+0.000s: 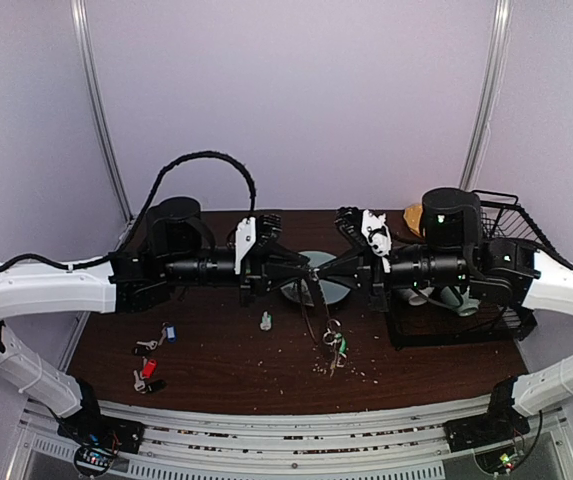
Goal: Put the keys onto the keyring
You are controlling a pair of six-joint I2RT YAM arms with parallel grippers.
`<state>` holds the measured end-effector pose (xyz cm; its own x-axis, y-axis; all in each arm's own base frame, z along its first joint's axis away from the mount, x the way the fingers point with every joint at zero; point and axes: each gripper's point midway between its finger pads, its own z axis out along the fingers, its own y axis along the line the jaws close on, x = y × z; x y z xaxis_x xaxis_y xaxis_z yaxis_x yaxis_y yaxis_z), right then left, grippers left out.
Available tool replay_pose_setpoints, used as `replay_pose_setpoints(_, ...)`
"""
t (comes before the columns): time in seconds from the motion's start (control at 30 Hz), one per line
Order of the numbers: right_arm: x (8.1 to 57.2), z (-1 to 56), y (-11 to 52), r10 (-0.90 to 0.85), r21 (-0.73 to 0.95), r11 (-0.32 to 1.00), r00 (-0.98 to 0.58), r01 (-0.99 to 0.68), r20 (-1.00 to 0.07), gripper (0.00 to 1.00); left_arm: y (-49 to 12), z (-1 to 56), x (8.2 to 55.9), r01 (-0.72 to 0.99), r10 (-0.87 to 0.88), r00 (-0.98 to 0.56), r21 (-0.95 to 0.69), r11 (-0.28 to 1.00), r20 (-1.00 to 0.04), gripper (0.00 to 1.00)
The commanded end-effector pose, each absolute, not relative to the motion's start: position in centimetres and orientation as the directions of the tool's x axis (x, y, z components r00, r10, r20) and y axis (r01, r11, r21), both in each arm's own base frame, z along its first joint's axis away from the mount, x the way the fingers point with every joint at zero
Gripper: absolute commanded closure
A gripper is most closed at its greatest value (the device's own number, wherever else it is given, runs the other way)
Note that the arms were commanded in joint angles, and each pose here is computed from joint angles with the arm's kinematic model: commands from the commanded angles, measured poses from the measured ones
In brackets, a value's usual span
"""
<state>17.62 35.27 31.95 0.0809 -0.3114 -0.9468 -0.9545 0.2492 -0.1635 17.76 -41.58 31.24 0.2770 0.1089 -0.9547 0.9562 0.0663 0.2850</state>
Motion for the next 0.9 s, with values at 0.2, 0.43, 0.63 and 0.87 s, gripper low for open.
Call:
replay_pose_setpoints(0.2, 16.3, 35.8, 35.8, -0.102, -0.187, 0.187, 0.17, -0.964, -0.98, 1.0, -39.9, 33.6, 13.8, 0.944, 0.029, 0.326, 0.324, -0.059, -0.945, 0.74)
replay_pose_setpoints(0.43, 15.8, 35.5, 35.9, -0.102, -0.205, 0.157, 0.191, -0.966, -0.976, 1.0, -40.6, 35.1, 15.1, 0.96, 0.069, 0.281, 0.28, -0.019, -0.957, 0.79)
replay_pose_setpoints(0.63, 16.0, 35.3, 36.0, -0.116, -0.206, 0.159, 0.189, -0.965, -0.975, 1.0, -39.7, 37.6, 13.5, 0.947, 0.001, 0.316, 0.315, -0.065, -0.949, 0.76)
replay_pose_setpoints(0.87, 16.2, 35.1, 36.0, -0.129, -0.211, 0.165, 0.191, -0.963, -0.973, 1.0, -40.8, 35.9, 14.0, 0.96, 0.076, 0.276, 0.27, -0.071, -0.958, 0.88)
